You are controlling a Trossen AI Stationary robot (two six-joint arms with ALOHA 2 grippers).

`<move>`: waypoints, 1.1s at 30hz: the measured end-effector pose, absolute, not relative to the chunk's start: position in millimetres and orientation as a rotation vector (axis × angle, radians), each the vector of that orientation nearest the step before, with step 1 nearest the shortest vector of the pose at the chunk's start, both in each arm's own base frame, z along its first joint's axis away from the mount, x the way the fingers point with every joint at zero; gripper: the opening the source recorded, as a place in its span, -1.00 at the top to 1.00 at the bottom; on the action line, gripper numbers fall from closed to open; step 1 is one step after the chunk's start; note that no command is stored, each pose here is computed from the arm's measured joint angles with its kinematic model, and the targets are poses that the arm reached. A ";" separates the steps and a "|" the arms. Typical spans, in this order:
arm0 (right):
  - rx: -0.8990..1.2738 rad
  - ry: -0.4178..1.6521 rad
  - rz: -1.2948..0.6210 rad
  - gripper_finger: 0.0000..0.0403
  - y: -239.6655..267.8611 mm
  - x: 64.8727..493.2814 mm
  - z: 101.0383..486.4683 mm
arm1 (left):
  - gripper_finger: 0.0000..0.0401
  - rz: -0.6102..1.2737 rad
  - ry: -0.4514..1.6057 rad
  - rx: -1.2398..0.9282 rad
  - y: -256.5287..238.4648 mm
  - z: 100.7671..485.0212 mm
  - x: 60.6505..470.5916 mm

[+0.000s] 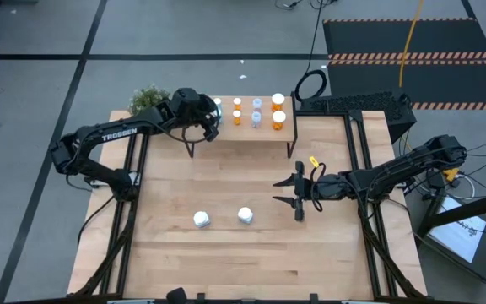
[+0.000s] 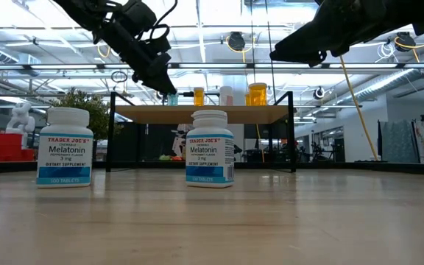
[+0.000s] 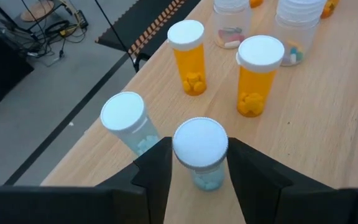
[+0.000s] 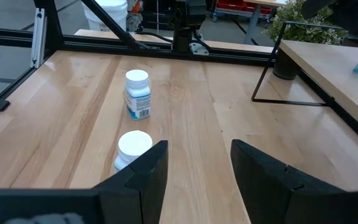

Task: Pick and place medicine bottles onto shelf by color
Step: Put the small blue pill bottle on the shelf aligned with the small blue pill bottle, then put the right white medicine bottle on the shelf

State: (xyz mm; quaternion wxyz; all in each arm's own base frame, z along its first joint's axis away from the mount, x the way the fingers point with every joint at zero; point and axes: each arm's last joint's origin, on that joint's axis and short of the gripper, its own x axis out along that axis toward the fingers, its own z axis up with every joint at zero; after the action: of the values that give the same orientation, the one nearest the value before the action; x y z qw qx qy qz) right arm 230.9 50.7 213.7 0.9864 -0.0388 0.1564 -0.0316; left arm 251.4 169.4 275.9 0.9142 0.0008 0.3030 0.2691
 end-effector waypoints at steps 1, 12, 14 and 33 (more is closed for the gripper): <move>-0.078 0.314 -0.064 0.16 50.7 230.9 213.7 | 0.20 0.554 0.624 0.001 169.4 275.9 251.4; -0.078 0.314 -0.063 0.16 50.7 230.9 213.7 | -0.06 0.570 0.624 0.007 169.4 276.1 251.6; -0.078 0.314 -0.063 0.16 50.7 230.9 213.7 | -0.07 0.568 0.621 0.009 168.7 276.4 252.2; -0.078 0.314 -0.063 0.16 50.7 230.9 213.7 | -0.07 0.591 0.541 0.076 143.7 304.1 244.7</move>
State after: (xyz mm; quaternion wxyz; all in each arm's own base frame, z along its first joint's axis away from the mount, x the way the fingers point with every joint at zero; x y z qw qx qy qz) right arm 230.9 50.7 213.7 0.9864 -0.0386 0.1565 -0.0314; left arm 244.7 143.7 304.1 0.9201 0.0368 0.2632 0.2876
